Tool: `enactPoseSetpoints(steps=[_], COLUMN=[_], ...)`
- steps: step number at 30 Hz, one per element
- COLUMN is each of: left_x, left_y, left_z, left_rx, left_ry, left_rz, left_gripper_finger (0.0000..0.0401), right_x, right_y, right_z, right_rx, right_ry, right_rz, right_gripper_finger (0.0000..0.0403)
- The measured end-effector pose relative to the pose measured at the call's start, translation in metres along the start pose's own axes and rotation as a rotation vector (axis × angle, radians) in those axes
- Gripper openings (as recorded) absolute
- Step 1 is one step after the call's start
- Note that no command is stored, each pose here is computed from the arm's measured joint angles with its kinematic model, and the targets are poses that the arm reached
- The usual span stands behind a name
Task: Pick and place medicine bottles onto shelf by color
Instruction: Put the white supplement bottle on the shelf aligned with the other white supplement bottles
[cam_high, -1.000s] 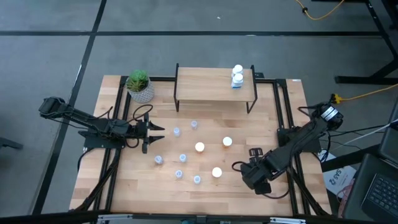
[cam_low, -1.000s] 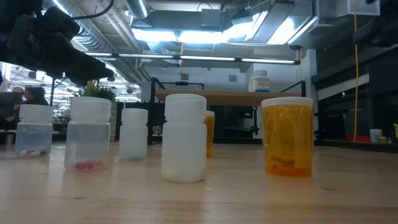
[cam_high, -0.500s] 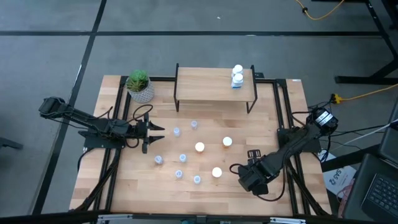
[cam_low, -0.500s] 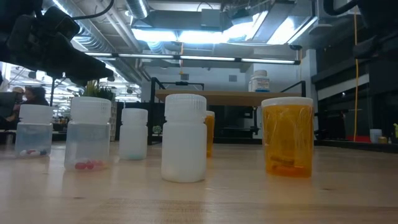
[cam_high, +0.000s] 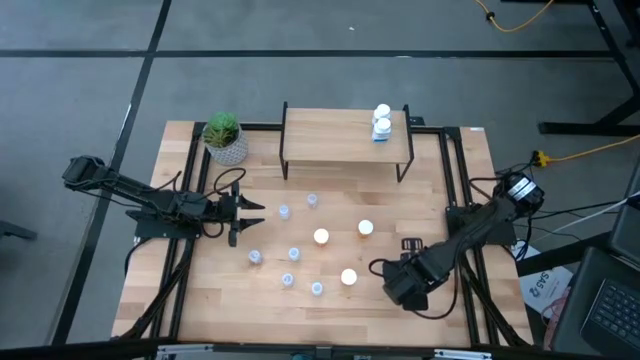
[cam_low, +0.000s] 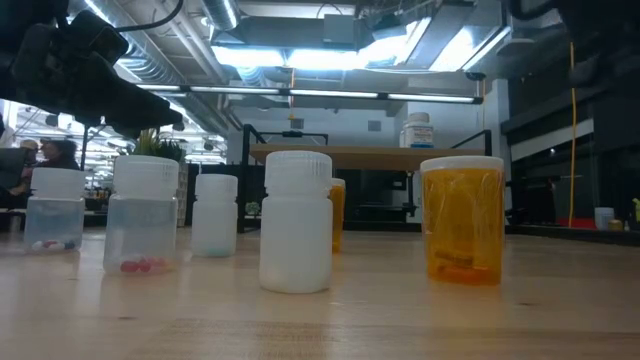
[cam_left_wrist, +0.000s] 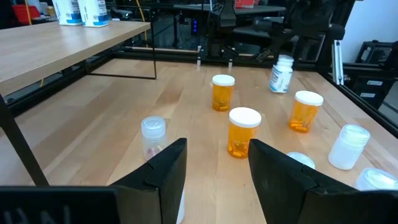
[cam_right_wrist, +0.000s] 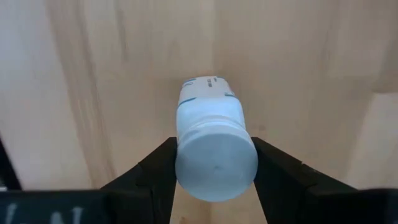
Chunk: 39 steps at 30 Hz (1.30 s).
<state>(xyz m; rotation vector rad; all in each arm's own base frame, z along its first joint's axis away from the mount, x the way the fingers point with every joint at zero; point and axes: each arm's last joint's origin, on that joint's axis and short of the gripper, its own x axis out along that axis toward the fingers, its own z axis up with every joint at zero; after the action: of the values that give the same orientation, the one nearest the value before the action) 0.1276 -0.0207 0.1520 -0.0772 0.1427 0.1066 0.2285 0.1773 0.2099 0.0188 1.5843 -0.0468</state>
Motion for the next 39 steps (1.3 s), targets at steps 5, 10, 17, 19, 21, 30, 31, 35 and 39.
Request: enactPoseSetpoints(steps=[5,10,17,19,21,30,31,35,39], left_x=[0.000,0.000,0.000,0.000,0.000,0.000,0.000,0.000,0.000], left_y=[0.000,0.000,0.000,0.000,0.000,0.000,0.000,0.000,0.000], left_z=[0.000,0.000,0.000,0.000,0.000,0.000,0.000,0.000,0.000], left_rx=[0.000,0.000,0.000,-0.003,-0.003,0.000,0.000,0.000,0.000], left_ry=[0.000,-0.001,0.000,-0.001,0.000,0.000,0.000,0.000,0.000], left_rz=[0.000,0.000,0.000,0.000,0.000,0.000,0.000,0.000,0.000], left_gripper_finger=[0.0165,0.0165,0.0165,0.0165,0.0165,0.0165,0.0165,0.0165,0.0165], right_x=[-0.031,-0.080,-0.143,-0.153,-0.161,-0.169,-0.169,-0.165,-0.162], right_y=[-0.011,-0.032,-0.077,-0.095,-0.114,-0.204,-0.213,-0.246,-0.273], right_z=[0.009,0.021,0.043,0.048,0.053,0.061,0.061,0.056,0.053], right_rx=[-0.024,-0.037,0.086,0.103,0.095,-0.034,-0.038,-0.019,0.001], right_ry=[0.006,-0.060,-0.301,-0.308,-0.311,-0.196,-0.184,-0.139,-0.141], right_rz=[-0.068,-0.209,-0.323,-0.349,-0.362,-0.323,-0.320,-0.318,-0.252], right_gripper_finger=[0.0177,0.0177,0.0177,0.0177,0.0177,0.0177,0.0177,0.0177,0.0177])
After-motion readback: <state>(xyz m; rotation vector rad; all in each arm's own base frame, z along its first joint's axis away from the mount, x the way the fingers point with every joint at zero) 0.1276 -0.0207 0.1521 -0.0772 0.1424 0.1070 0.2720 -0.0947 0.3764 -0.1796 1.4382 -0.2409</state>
